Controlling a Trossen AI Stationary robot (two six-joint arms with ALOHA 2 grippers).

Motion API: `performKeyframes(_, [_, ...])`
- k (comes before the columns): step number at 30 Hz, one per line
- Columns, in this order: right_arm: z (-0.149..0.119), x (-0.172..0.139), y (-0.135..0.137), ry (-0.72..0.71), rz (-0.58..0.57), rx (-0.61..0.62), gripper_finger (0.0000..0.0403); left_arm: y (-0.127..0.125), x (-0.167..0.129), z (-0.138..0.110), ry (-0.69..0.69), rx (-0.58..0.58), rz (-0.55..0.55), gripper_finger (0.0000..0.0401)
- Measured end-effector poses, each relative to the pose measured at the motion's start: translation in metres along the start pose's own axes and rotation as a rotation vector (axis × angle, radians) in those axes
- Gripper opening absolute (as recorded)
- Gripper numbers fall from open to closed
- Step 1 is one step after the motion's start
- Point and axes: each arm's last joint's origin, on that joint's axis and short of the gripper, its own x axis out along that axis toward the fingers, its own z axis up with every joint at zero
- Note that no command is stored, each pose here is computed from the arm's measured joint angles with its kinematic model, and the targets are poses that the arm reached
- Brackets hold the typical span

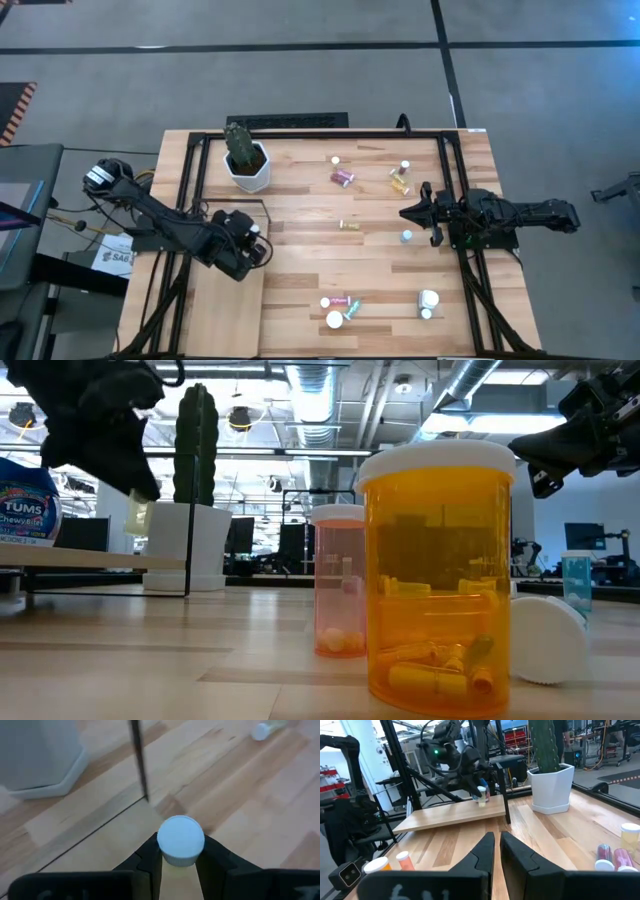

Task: Pick and place medicine bottles onto shelf by color
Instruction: Put the yellow pill bottle on the shelf

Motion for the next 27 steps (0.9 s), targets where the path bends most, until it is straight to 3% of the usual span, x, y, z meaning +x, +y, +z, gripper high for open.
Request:
performKeyframes(9, [0.0, 0.0, 0.0, 0.0, 0.0, 0.0, 0.0056, 0.014, -0.001, -0.003, 0.027, -0.019, 0.115, 0.0075])
performKeyframes(16, [0.0, 0.0, 0.0, 0.0, 0.0, 0.0, 0.0056, 0.017, -0.001, -0.004, 0.051, -0.077, 0.142, 0.0075])
performKeyframes(27, [0.0, 0.0, 0.0, 0.0, 0.0, 0.0, 0.0056, 0.021, -0.002, -0.003, 0.014, -0.071, 0.182, 0.0075])
